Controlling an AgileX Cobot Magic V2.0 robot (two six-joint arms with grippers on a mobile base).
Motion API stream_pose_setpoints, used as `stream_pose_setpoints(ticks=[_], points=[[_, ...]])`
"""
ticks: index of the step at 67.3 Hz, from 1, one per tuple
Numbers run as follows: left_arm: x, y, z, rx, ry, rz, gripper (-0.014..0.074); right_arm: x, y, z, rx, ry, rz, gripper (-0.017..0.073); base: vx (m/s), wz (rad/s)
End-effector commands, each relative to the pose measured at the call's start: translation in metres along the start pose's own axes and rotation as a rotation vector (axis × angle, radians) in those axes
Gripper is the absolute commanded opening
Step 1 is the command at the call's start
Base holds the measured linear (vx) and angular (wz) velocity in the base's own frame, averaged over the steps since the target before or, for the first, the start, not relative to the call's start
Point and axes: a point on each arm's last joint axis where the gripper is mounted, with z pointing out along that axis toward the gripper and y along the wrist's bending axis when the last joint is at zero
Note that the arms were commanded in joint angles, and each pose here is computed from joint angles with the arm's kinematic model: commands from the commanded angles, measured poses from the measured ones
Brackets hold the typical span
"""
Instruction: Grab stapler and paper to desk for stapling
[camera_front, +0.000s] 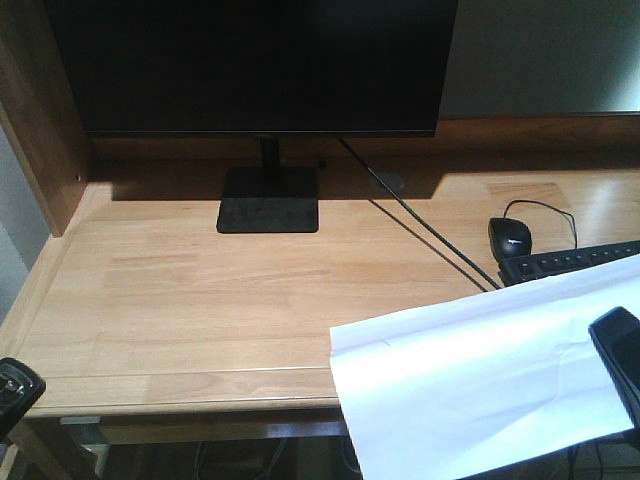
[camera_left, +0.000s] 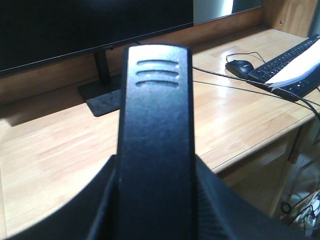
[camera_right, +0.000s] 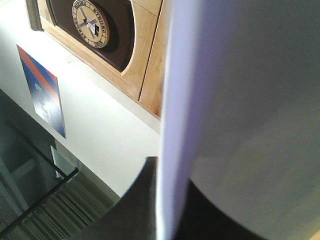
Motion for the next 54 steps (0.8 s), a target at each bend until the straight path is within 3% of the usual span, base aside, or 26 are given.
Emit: stream_pose_setpoints(ticks=[1,54], points=[[-0.0180,0.0015,-0.0040,-0.015,-0.124,-0.013,-0.0007,-0.0027,0.0060,0.0012,-0.060,-0.021,0.001,-0.0006,0.03,0.00],[-0.0180,0.0015,-0.0040,-0.015,-0.124,-0.013,-0.0007,-0.0027,0.0060,0.0012,-0.060,-0.021,0.001,-0.0006,0.03,0.00]])
